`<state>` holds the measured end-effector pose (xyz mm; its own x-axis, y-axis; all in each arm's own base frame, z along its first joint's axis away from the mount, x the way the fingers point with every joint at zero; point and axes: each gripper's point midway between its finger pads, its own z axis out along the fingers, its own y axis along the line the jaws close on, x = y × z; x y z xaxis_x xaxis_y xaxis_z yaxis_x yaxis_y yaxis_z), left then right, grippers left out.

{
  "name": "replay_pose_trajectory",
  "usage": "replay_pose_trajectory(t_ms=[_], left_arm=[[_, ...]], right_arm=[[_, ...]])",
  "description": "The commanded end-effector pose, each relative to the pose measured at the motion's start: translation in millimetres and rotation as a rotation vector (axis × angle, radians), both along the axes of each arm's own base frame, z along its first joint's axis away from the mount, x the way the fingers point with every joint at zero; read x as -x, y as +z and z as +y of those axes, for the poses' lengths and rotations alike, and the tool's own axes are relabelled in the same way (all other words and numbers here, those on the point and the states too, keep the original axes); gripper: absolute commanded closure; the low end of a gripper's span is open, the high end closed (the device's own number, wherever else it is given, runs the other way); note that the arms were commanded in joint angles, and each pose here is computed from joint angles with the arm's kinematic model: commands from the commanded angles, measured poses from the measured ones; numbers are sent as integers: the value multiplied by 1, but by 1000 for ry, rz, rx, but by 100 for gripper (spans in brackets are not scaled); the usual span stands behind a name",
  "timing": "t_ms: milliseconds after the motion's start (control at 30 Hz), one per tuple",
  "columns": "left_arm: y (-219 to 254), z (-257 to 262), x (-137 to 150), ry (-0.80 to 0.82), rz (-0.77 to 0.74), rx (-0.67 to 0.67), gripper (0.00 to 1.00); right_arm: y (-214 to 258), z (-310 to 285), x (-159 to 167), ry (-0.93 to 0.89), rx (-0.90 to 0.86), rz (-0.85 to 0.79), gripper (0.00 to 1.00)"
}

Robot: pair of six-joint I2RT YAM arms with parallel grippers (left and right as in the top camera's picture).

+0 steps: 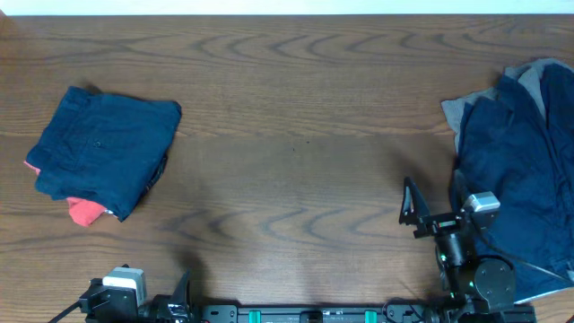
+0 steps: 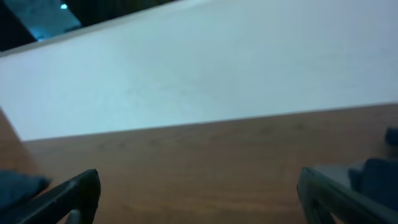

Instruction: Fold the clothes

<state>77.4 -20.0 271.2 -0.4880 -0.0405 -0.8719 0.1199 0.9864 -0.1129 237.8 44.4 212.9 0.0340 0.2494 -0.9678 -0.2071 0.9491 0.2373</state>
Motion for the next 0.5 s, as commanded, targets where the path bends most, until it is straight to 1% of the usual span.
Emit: replay_pose_trajectory(t_ms=[0, 67, 167, 333, 467], left_arm=[[2, 2, 0, 4, -9, -15, 2], [2, 2, 0, 4, -9, -15, 2], [2, 2, 0, 4, -8, -15, 2], [2, 2, 0, 4, -8, -15, 2], [2, 2, 0, 4, -9, -15, 2]], right_arm=[[-11, -6, -3, -34, 83, -13, 1], [-17, -6, -5, -39, 122, -19, 1], [-28, -7, -6, -44, 166, 16, 1], [-55, -7, -6, -36, 186, 121, 1], [-56, -8, -6, -35, 187, 128, 1]])
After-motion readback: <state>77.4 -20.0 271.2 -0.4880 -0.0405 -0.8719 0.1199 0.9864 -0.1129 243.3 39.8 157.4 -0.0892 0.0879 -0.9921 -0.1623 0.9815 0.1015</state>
